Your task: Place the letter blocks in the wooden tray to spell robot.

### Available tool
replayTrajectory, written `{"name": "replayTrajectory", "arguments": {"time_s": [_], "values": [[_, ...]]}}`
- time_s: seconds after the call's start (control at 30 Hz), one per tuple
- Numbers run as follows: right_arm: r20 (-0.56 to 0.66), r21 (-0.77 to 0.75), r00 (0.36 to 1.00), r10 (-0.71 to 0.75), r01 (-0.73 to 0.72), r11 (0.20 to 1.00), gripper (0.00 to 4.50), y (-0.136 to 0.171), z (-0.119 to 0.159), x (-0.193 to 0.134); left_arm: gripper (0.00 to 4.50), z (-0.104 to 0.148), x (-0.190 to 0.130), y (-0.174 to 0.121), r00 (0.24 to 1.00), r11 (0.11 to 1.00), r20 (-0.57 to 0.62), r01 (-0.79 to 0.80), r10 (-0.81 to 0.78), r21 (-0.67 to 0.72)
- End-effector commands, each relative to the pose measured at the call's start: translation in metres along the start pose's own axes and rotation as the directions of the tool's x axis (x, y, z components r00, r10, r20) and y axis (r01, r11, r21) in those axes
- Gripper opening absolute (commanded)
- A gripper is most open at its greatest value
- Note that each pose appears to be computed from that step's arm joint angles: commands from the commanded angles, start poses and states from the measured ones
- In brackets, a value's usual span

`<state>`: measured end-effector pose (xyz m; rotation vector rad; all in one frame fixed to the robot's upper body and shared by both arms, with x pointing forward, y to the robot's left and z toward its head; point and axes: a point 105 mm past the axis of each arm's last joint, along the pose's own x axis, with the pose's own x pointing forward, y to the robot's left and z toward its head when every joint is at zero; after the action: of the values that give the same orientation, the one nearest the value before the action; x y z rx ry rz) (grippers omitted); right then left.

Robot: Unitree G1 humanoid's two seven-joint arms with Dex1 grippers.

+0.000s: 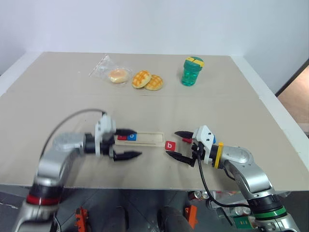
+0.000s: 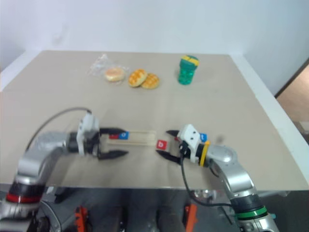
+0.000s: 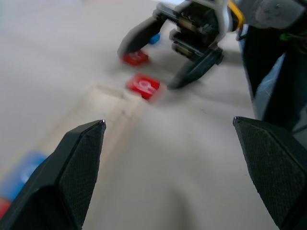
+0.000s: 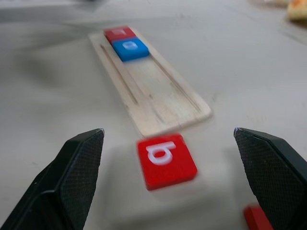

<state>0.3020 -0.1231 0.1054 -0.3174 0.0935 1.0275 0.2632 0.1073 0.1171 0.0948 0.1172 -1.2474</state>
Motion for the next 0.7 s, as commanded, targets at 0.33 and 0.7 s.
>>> {"name": "replayTrajectory", "arguments": {"time_s": [0.33,0.7], "values": [[-0.018,-0.030,1.000,0.004,-0.004,1.000,3.50,-0.001,-0.006,0.011,4.50,0.027,0.001,-0.002,0.970,0.971,0.123,-0.221,0.210,0.089],[-0.038,0.000,0.999,0.007,-0.007,1.000,1.17,0.002,-0.014,0.016,4.50,0.014,0.003,-0.020,0.969,0.968,0.113,-0.232,0.221,0.096]]}}
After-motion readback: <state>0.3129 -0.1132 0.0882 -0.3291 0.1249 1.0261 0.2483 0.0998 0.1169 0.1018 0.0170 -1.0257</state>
